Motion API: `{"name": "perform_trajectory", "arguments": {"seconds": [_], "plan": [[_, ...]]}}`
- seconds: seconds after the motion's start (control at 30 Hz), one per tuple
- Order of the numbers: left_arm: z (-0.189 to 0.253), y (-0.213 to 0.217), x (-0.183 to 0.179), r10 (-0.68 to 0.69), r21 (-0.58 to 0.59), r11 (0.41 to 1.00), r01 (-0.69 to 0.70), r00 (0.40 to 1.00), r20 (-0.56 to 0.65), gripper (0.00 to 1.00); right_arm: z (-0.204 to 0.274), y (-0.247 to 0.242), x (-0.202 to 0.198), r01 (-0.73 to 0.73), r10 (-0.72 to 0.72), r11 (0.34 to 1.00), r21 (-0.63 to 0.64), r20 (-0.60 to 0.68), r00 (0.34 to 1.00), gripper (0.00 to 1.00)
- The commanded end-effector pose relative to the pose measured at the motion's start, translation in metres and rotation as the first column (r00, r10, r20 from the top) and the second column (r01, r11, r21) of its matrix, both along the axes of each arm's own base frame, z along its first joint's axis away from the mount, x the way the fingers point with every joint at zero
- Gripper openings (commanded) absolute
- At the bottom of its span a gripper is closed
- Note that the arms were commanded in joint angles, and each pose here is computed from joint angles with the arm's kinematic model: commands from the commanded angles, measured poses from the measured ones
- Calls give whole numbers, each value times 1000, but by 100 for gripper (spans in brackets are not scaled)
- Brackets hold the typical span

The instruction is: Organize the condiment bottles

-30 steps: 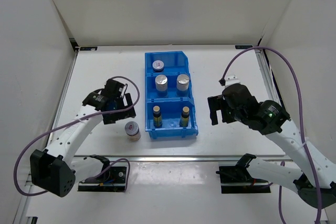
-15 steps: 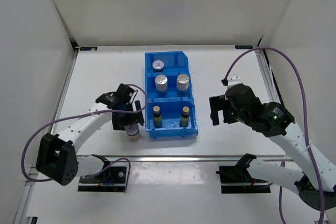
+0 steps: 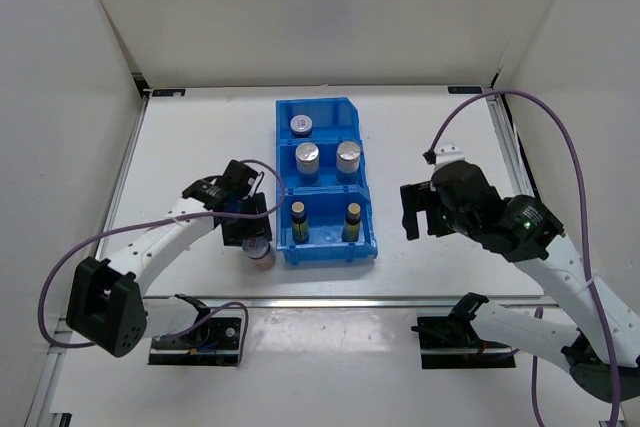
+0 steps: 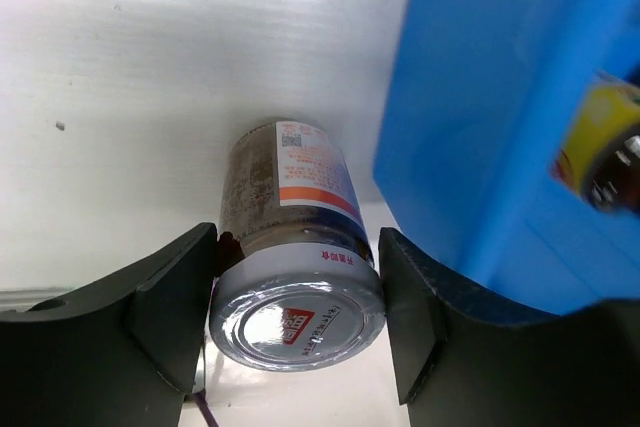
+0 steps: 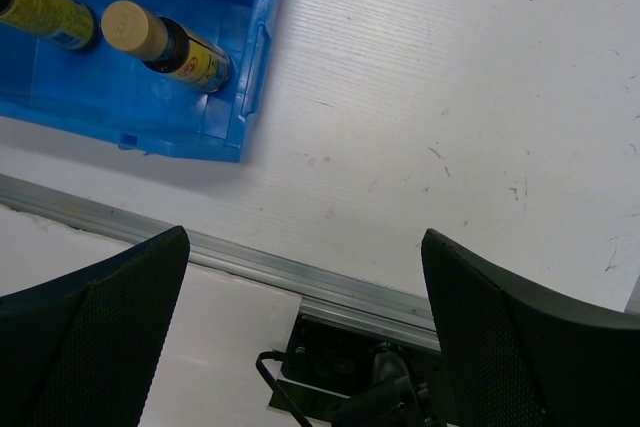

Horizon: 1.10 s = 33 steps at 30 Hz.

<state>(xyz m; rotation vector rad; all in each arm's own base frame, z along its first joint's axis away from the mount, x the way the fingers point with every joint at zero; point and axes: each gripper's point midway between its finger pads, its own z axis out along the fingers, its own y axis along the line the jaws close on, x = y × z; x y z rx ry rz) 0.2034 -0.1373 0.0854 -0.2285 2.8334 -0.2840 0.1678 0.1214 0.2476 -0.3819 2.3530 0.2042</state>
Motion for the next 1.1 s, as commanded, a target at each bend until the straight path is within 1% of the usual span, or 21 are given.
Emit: {"name": "perform_trajectory", "arguments": {"seconds": [0.0,0.17,0.2,0.27,0.3,0.37,0.43,0.47,0.5,0.57,0.6,0.63,0.67,0.7,0.73,0.77,0.8,0.87,0.93,0.97,1.07], "plan": [[52,-13,14,-6,-93,996,18,991,132,13,18,-1,-2,8,-10,999,48,39,999,100],[135,-4,42,-14,-41,999,28,948,317,11,18,-3,-1,14,-16,999,44,43,999,100],[167,-1,47,-24,-33,999,39,928,371,11,17,-4,-2,14,-16,999,37,37,999,100],[190,2,61,-28,2,1000,30,911,412,11,19,-7,-2,21,-23,999,41,51,998,100],[222,-2,70,-31,-18,999,45,878,478,11,19,-7,-2,21,-23,999,41,51,998,100],[236,-13,89,-47,-17,998,64,867,497,11,20,-11,-4,28,-30,999,38,57,998,100],[269,-33,105,-79,-53,990,132,823,563,11,20,-11,-4,28,-30,999,37,57,998,100],[259,-42,122,-99,-32,990,138,836,540,11,19,-12,-5,28,-29,999,31,51,998,100],[275,-52,131,-107,-39,987,158,811,575,11,19,-12,-5,28,-29,999,31,51,998,100],[278,-64,147,-143,-15,982,188,797,587,11,17,-14,-6,28,-29,999,32,52,998,100],[265,-74,166,-158,0,981,193,806,570,11,14,-14,-7,28,-29,999,24,45,999,100],[284,-83,174,-157,-11,978,207,774,614,11,14,-17,-8,34,-35,999,19,49,998,100],[287,-88,184,-167,-2,976,216,762,625,11,14,-17,-8,34,-35,999,19,49,998,100],[269,-105,199,-200,10,970,243,773,603,11,13,-20,-8,42,-42,999,8,49,998,100],[289,-109,209,-204,15,966,257,729,653,11,13,-20,-8,42,-42,999,7,49,998,100],[288,-120,215,-219,20,961,274,717,662,11,12,-22,-10,42,-42,999,1,43,998,100],[270,-132,229,-233,21,958,286,733,639,11,14,-24,-10,48,-48,999,3,54,997,100],[276,-145,240,-247,29,951,308,698,672,11,13,-27,-10,54,-54,998,-9,52,997,100],[255,-158,257,-283,67,944,323,692,664,11,14,-28,-11,54,-54,999,0,60,997,100],[257,-162,265,-288,75,941,329,668,686,11,11,-31,-15,54,-54,998,-8,53,997,100],[236,-172,282,-308,93,937,338,665,680,11,12,-32,-16,60,-61,998,6,58,996,100]]}}
